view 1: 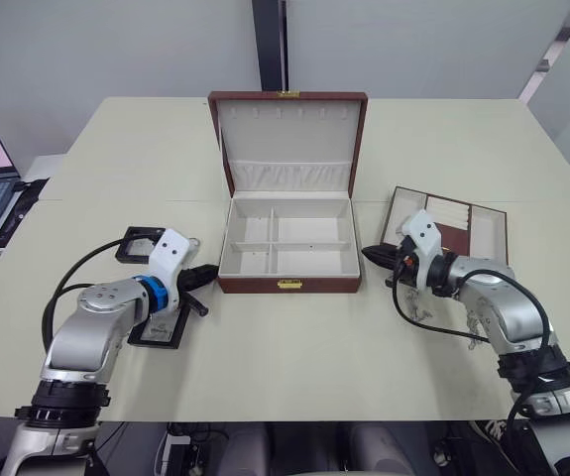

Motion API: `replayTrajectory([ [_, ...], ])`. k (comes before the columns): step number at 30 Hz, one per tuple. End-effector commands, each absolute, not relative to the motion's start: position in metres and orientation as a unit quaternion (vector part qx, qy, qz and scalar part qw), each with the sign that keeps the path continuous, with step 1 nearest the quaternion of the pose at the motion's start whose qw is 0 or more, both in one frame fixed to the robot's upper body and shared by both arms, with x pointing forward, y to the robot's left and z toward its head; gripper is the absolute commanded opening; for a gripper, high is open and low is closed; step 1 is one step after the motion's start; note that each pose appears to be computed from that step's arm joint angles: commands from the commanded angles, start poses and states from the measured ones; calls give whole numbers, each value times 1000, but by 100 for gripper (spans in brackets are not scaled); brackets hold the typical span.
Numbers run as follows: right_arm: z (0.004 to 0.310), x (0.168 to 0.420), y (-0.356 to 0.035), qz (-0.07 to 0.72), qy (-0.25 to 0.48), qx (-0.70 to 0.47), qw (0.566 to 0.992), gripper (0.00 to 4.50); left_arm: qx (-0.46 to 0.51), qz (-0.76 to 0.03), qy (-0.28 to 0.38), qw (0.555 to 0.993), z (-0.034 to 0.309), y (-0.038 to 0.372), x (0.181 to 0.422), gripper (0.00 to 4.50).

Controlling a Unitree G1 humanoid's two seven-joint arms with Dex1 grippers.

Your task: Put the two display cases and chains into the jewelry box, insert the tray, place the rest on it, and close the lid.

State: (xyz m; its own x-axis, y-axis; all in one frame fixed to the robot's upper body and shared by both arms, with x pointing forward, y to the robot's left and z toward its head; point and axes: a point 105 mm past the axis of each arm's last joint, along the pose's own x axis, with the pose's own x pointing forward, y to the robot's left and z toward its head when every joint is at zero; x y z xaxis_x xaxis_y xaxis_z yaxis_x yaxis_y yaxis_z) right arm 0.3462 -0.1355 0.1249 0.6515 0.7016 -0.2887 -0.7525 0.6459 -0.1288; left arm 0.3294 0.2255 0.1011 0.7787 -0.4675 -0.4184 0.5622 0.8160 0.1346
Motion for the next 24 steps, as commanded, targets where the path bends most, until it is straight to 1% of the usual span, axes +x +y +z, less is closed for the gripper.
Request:
replayTrajectory([
  [1, 143, 346, -148, 399, 79, -119, 906, 4, 139, -258, 162, 942, 118, 241, 332, 0],
  [5, 150, 340, -160, 403, 72, -105, 906, 4, 136, -246, 148, 948, 131, 257, 330, 0],
  [9, 165, 323, -176, 427, 61, -84, 898, 4, 116, -252, 133, 951, 150, 273, 321, 0],
  [11, 165, 313, -200, 428, 80, -90, 896, 0, 112, -259, 137, 949, 158, 289, 309, 37],
  [12, 164, 309, -215, 422, 92, -94, 897, 40, 121, -254, 148, 948, 159, 302, 302, 53],
  [13, 164, 306, -230, 415, 102, -101, 898, 57, 130, -249, 161, 946, 158, 313, 295, 83],
  [18, 163, 296, -295, 372, 150, -124, 908, 186, 167, -206, 206, 942, 157, 362, 268, 231],
  [21, 163, 289, -320, 359, 171, -126, 909, 262, 189, -168, 222, 942, 159, 389, 258, 316],
  [23, 160, 285, -333, 349, 189, -141, 907, 325, 198, -153, 231, 940, 159, 400, 252, 379],
  [24, 159, 283, -339, 344, 198, -149, 906, 349, 204, -143, 237, 939, 158, 407, 249, 406],
])
